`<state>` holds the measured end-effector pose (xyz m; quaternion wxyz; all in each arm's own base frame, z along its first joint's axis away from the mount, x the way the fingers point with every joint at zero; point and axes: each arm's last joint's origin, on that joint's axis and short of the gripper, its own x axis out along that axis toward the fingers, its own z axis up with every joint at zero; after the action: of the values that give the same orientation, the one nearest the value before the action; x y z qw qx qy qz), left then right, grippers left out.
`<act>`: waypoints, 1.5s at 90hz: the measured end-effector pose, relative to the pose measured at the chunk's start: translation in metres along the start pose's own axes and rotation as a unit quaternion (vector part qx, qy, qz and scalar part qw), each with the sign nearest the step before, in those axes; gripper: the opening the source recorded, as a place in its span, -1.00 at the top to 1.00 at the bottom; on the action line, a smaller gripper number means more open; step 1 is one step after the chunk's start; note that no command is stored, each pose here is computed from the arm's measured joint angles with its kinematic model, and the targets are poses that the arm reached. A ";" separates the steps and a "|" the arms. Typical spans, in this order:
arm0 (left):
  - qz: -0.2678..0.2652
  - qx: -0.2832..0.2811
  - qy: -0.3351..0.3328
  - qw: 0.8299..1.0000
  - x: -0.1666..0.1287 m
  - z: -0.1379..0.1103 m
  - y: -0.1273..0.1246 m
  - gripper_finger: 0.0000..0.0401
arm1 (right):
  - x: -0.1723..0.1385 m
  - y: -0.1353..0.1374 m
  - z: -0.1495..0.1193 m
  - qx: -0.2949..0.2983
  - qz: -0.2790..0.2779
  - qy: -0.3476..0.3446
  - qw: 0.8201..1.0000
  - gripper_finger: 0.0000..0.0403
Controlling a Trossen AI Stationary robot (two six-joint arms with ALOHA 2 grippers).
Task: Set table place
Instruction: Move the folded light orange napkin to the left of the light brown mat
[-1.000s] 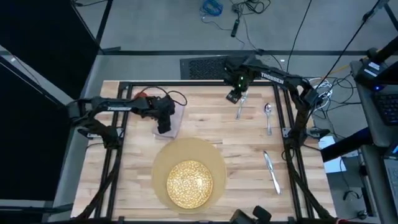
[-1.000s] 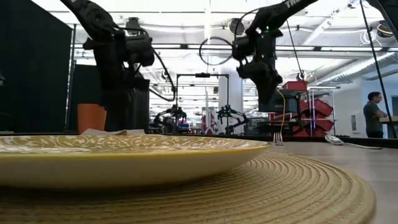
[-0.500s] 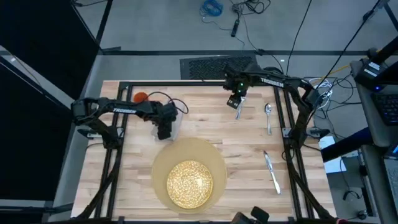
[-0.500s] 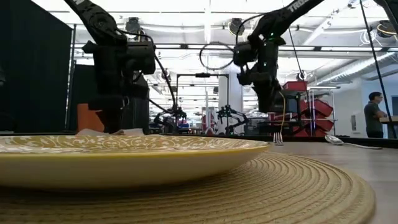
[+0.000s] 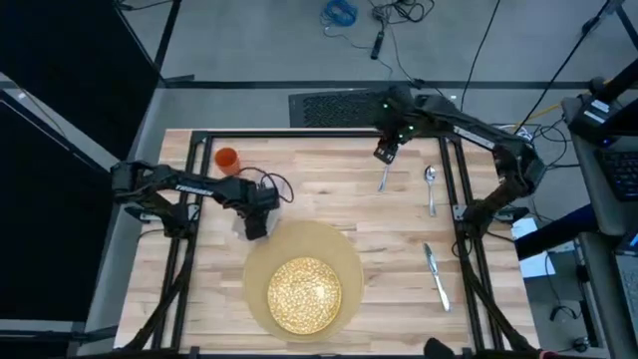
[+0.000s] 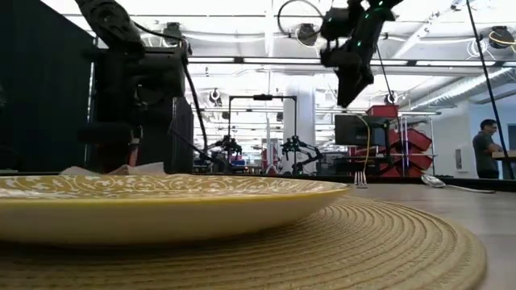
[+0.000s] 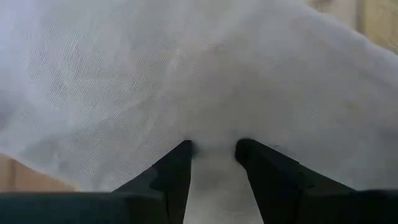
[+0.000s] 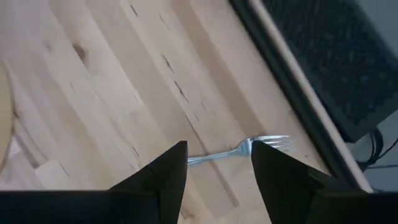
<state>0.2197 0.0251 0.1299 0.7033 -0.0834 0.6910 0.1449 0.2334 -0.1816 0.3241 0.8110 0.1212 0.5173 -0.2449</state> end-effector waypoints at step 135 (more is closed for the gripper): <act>-0.212 -0.118 0.057 0.969 -0.034 -0.136 -0.187 0.32 | -0.045 0.002 -0.018 0.024 -0.004 -0.040 0.999 0.18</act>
<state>0.1502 -0.1981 0.1439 0.6624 -0.3182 0.6748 0.0679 0.2048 -0.1593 0.3562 0.8270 0.1291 0.4786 -0.2652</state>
